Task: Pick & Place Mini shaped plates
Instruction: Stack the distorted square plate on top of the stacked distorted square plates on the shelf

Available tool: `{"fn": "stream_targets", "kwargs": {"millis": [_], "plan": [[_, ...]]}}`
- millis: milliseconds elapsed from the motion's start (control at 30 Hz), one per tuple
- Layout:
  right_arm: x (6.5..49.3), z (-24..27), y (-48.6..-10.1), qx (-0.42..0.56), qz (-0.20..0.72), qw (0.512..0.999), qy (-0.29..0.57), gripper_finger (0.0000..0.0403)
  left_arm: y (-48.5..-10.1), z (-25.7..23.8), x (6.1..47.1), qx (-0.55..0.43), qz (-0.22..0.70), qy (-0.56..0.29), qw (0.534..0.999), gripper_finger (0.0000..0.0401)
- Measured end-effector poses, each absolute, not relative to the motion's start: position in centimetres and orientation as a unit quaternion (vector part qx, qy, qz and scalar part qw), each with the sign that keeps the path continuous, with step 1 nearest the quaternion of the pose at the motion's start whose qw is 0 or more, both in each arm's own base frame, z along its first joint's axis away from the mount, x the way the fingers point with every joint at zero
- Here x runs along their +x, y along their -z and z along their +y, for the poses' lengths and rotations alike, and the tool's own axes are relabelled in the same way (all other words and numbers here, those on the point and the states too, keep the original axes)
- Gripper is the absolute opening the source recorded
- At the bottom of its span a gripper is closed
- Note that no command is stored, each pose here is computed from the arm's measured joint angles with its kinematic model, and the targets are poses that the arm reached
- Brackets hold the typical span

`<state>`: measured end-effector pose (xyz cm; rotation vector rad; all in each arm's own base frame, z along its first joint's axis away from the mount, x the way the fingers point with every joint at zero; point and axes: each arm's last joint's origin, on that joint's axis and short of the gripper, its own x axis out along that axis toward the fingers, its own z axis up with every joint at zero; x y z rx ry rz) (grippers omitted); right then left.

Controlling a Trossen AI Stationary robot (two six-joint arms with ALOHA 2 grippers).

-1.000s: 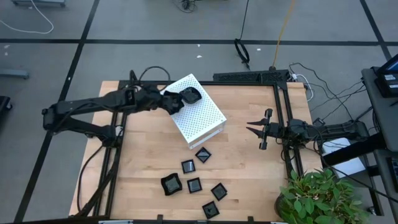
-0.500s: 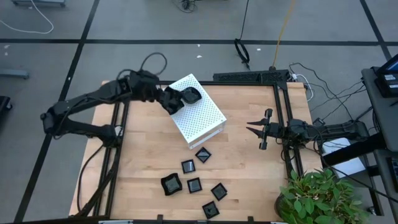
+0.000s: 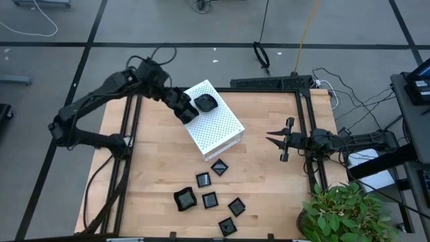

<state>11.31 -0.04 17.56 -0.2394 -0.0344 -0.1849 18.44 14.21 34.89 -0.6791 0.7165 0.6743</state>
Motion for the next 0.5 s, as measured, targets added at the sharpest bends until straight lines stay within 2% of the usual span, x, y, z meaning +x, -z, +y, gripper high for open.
{"fn": "stream_targets", "kwargs": {"millis": [233, 500], "plan": [[11.3, 0.0, -17.6, -0.119, -0.017, 0.988, 0.092, 0.0073, -32.4, 16.0, 20.3, -0.310, 0.394, -0.279, 0.819, 0.0002], [11.3, 0.0, -17.6, -0.119, -0.017, 0.988, 0.092, 0.0073, -31.8, 16.2, 20.8, -0.274, 0.422, -0.252, 0.827, 0.0002]]}}
